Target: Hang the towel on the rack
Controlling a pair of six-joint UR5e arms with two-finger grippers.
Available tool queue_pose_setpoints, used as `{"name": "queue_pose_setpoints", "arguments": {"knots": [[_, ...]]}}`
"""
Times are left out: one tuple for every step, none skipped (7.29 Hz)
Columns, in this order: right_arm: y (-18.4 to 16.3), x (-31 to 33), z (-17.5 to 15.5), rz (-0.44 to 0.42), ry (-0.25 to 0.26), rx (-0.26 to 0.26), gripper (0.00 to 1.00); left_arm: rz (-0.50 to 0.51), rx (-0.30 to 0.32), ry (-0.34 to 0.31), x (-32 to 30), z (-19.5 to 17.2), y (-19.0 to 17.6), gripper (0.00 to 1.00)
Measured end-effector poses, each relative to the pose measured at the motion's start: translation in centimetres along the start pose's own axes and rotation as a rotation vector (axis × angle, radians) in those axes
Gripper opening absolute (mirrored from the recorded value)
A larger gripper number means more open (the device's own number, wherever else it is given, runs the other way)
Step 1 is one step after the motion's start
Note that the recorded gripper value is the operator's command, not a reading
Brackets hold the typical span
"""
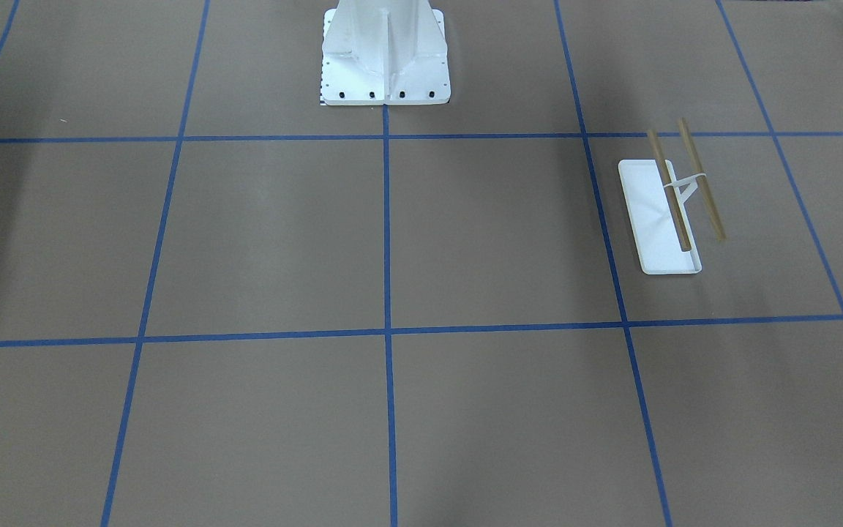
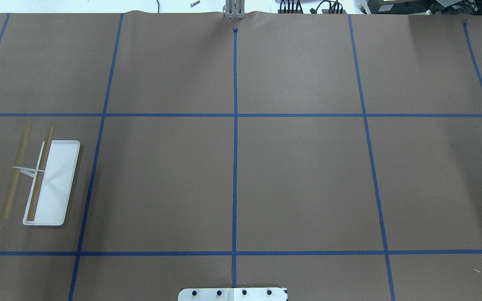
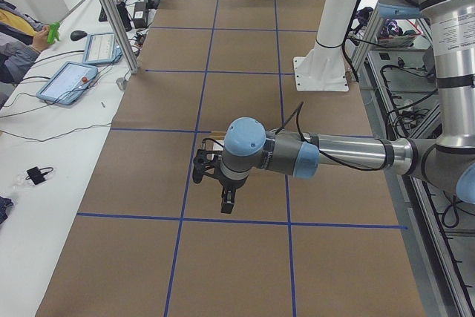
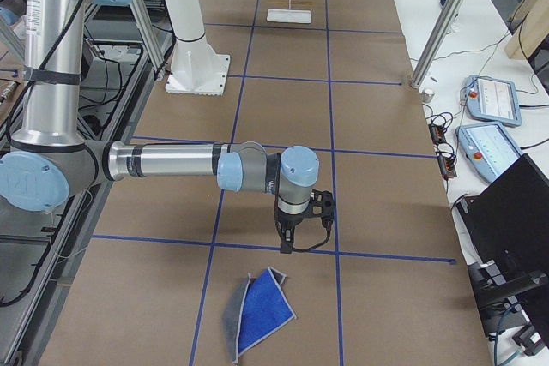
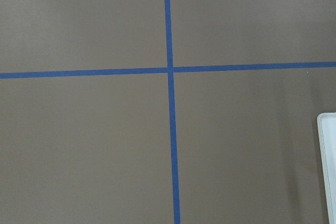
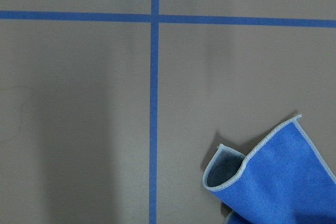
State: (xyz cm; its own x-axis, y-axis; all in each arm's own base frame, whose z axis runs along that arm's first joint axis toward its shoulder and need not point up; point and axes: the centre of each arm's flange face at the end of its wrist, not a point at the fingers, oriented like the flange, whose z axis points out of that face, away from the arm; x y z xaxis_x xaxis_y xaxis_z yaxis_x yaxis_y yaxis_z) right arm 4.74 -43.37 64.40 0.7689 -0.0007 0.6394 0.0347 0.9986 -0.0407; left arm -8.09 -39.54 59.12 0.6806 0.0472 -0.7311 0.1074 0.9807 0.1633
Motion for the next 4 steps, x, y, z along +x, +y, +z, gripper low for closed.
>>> {"name": "queue_pose_setpoints", "arguments": {"knots": [[0.0, 0.0, 0.0, 0.0, 0.0, 0.0, 1.0, 0.002, 0.002, 0.0, -0.1, 0.1, 0.2, 0.99], [0.0, -0.1, 0.0, 0.001, -0.001, 0.001, 1.0, 0.011, 0.01, 0.002, -0.3, 0.3, 0.6, 0.99], [0.1, -0.1, -0.1, 0.003, -0.003, 0.001, 1.0, 0.027, 0.026, 0.004, -0.7, 0.6, 1.3, 0.98], [0.2, -0.1, -0.1, 0.007, -0.005, 0.001, 1.0, 0.045, 0.043, 0.006, -1.2, 1.0, 2.5, 0.98]]}}
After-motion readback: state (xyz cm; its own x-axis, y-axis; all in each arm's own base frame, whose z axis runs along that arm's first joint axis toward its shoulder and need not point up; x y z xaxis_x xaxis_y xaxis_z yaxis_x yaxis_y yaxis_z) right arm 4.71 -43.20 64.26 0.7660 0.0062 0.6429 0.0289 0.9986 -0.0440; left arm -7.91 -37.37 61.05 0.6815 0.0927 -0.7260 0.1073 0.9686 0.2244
